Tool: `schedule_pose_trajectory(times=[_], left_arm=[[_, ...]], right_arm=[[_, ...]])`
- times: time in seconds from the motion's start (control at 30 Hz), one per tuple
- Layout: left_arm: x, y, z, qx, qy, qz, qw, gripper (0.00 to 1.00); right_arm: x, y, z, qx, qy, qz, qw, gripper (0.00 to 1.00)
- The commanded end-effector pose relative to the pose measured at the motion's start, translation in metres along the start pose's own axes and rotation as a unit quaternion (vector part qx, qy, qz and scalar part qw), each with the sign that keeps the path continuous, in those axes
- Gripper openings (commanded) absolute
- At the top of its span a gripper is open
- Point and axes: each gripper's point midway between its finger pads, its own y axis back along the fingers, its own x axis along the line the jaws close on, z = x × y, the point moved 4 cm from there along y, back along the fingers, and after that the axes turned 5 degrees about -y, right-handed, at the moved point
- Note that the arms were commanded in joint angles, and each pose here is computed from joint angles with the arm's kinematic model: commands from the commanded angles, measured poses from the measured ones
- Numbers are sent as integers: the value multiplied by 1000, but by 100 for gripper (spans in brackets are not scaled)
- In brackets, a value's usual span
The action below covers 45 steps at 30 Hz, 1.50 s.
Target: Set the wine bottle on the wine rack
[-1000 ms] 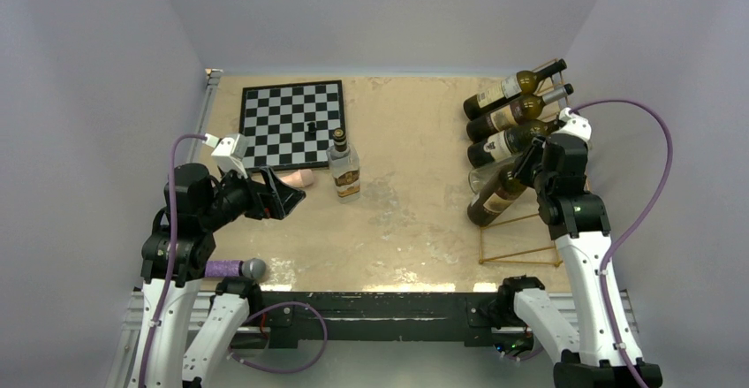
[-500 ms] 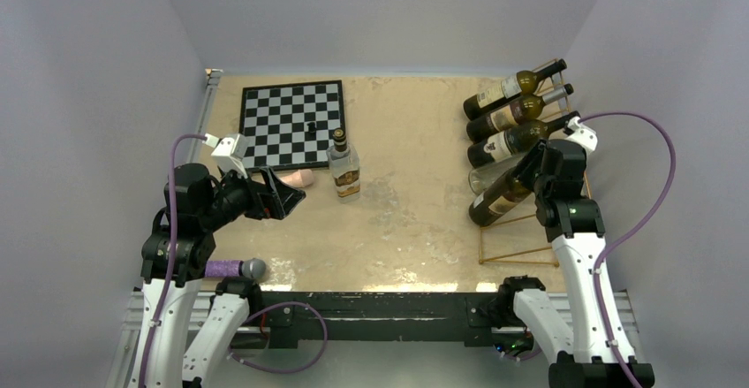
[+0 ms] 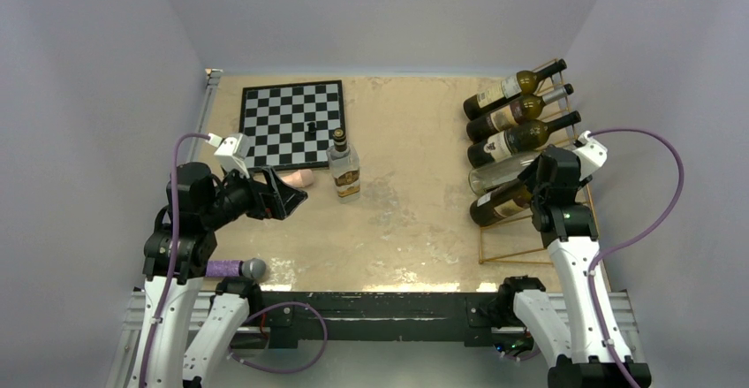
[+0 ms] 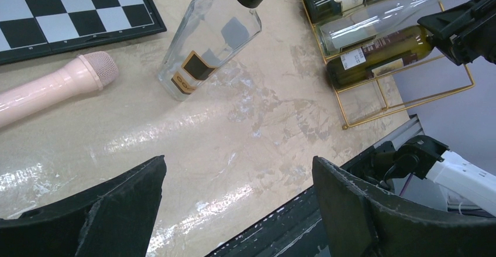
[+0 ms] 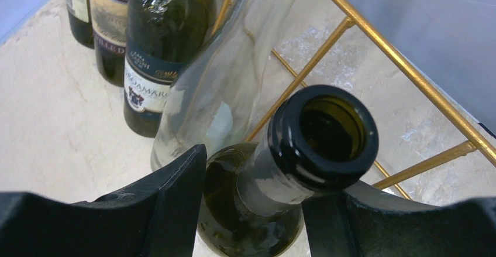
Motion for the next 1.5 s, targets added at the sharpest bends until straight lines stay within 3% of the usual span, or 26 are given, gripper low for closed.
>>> schedule_pose_trajectory(times=[0.0, 0.33, 0.53, 0.67, 0.9, 1.03, 1.1, 1.23, 1.47], left_arm=[[0, -5, 2, -4, -14, -14, 1000, 99], [1, -4, 1, -3, -15, -11, 1000, 99], [0, -3, 2, -5, -17, -11, 1000, 99], [0, -4, 2, -4, -14, -14, 1000, 99], [-1, -4, 2, -6, -15, -18, 1000, 99], [-3, -3, 3, -9, -17, -23, 1000, 99], [-11, -3, 4, -8, -28, -54, 998, 99], [-46, 5, 7, -23, -62, -199, 978, 98], [-51, 9, 11, -49, -81, -203, 975, 99]], right_arm=[[-14, -8, -17, 9, 6, -36, 999, 61], [-19, -8, -17, 18, 4, -70, 997, 75], [-12, 4, -5, 15, -1, -43, 999, 81], [-12, 14, 5, 14, 7, -41, 999, 98], [-10, 28, 15, 15, 14, -21, 1000, 99], [12, 47, 21, 21, 34, 86, 995, 99], [31, 55, 18, 42, 57, 162, 984, 99], [61, 67, 3, 131, 87, 259, 953, 97], [128, 117, -13, 128, 142, 489, 851, 98]])
